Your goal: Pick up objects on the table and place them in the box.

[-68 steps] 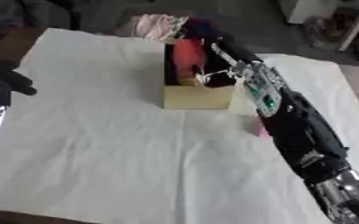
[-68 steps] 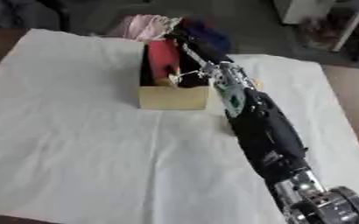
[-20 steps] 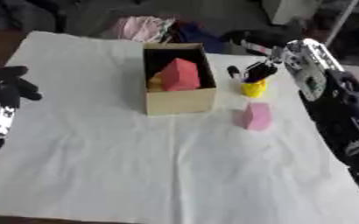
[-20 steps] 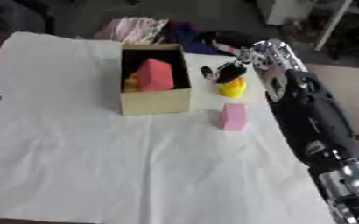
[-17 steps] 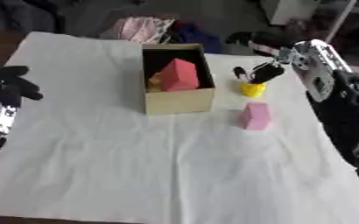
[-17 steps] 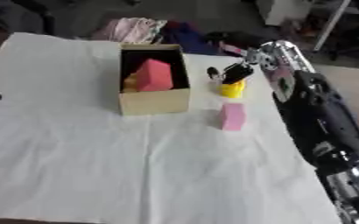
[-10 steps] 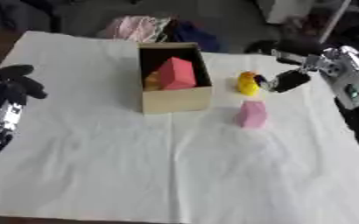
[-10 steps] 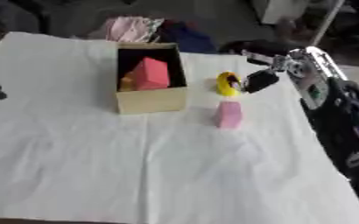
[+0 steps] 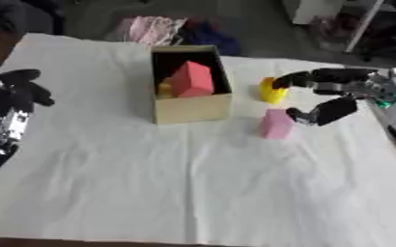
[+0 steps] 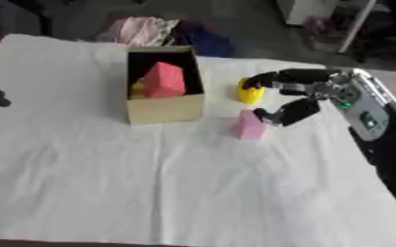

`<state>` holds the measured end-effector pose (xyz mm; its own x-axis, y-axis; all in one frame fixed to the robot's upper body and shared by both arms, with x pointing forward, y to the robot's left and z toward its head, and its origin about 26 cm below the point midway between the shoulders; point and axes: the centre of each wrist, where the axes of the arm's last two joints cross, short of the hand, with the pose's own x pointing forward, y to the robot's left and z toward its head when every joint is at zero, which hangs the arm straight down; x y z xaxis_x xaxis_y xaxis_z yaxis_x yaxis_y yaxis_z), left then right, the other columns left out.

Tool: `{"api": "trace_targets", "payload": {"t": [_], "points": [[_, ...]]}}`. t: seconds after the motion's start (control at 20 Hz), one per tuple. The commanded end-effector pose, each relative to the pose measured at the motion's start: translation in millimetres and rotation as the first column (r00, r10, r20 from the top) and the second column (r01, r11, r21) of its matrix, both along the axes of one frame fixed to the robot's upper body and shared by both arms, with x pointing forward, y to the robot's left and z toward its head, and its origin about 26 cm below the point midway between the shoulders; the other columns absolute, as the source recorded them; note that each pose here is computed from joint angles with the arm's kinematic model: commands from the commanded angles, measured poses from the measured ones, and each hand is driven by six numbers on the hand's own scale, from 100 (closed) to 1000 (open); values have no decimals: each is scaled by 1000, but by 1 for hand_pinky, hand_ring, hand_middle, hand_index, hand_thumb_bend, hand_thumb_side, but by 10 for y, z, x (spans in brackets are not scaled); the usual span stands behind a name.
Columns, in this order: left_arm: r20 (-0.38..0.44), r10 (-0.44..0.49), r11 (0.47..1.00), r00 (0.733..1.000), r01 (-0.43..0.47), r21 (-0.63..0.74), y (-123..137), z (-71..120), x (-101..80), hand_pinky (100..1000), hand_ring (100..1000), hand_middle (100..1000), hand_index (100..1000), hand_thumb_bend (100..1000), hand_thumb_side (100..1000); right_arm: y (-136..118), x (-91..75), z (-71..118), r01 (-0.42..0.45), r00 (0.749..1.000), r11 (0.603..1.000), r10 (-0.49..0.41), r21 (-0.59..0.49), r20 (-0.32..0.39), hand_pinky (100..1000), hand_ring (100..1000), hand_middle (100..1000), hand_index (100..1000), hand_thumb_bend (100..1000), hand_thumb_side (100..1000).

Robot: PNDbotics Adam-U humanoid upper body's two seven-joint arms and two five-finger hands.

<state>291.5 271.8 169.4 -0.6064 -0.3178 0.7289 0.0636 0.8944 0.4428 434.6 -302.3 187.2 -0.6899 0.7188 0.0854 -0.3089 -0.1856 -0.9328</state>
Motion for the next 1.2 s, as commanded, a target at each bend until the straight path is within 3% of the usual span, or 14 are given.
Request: {"api": "trace_targets", "payload": {"t": [0.05,0.15,0.6,0.9,0.95,1.0,1.2], "points": [[32,6,1000,999,-7,18,30,86,-22,841,628,589,819,100,630,-12,13,23,1,1000,998,1,-66,26,956,957,989,1000,100,546],[32,6,1000,999,-7,17,29,86,-21,841,628,589,819,100,630,-8,32,-56,8,999,996,-5,-84,34,957,958,988,1000,100,485],[30,5,1000,1000,-6,13,20,79,-22,842,629,590,818,100,633,-34,135,-340,61,998,992,-58,-113,34,955,954,980,1000,100,512],[30,5,1000,1000,-6,13,19,77,-22,842,629,590,818,100,633,-51,157,-409,69,997,990,-64,-120,39,955,954,980,1000,100,512],[30,5,1000,1000,-6,13,19,78,-22,843,630,590,818,100,632,-54,158,-416,70,997,990,-66,-121,39,951,947,959,1000,100,519],[31,5,1000,1000,-5,11,18,78,-21,843,631,590,818,100,633,-33,169,-406,75,997,992,-70,-105,45,906,881,803,1000,100,326],[32,4,1000,999,-4,9,13,80,-20,843,632,591,818,100,633,66,204,-414,88,993,995,-84,-47,84,895,865,772,1000,100,326]]}}
